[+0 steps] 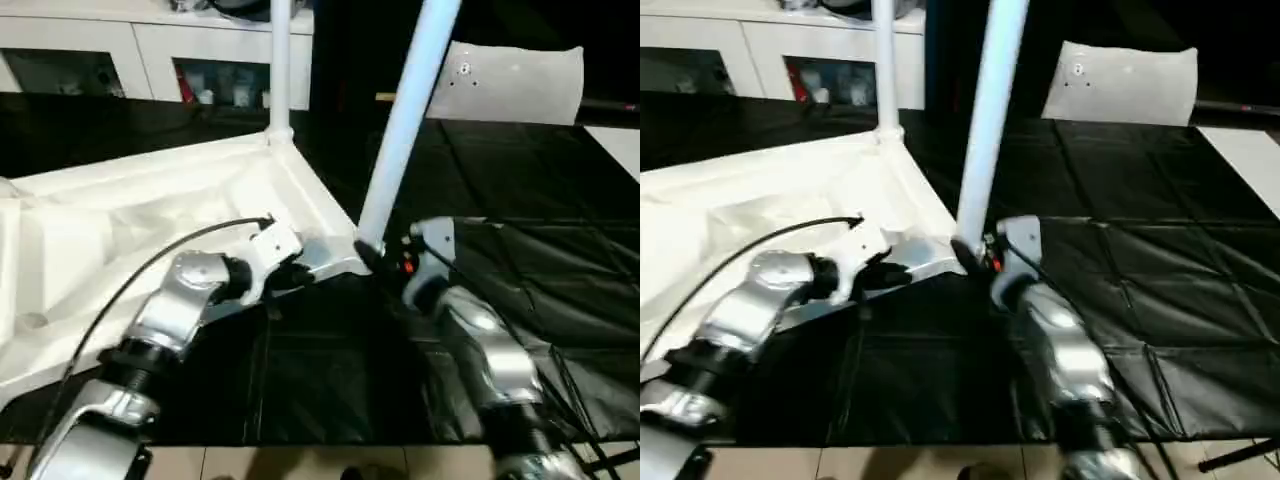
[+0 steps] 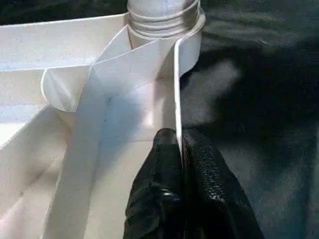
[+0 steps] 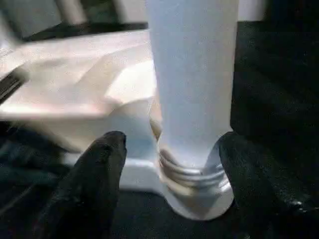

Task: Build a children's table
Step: Rotate leg to tighten

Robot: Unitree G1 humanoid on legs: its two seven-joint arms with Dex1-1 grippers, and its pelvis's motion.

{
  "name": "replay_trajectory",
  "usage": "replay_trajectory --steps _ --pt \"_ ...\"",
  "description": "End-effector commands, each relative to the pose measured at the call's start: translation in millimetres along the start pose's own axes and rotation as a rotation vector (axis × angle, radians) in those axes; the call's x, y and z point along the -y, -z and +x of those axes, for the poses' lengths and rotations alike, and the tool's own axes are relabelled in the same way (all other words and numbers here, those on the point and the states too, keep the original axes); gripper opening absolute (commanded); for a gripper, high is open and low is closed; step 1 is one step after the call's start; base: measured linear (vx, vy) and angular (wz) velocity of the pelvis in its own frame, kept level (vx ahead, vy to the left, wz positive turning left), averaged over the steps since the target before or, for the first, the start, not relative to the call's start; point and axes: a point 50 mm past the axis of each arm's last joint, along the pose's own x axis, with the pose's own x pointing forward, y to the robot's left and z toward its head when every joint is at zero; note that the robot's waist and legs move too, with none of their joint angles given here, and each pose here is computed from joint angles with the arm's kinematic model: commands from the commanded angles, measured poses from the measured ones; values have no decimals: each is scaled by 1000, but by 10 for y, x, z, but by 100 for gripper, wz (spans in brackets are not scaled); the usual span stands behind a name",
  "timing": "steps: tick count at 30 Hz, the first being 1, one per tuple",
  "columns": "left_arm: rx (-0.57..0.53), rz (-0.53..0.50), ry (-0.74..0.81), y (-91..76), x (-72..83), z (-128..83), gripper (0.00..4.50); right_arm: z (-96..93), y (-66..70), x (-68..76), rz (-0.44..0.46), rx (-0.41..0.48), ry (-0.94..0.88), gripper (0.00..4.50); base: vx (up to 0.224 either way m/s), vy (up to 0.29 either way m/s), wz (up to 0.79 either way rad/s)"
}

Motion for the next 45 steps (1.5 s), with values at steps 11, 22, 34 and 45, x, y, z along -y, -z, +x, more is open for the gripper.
replay_trajectory --steps 11,22,34,45 --pt "-17 133 460 80 180 -147 0 -350 -236 72 -166 -143 -508 396 0 0 0" --pt "-80 194 603 94 189 -222 0 -330 -201 104 -193 -249 -666 318 0 0 0" --pt "-93 216 602 96 130 -198 0 -282 -149 24 -202 -265 -769 217 0 0 0" --pt "12 101 349 18 -3 -53 0 -223 -10 -91 -56 -190 -629 194 0 0 0"
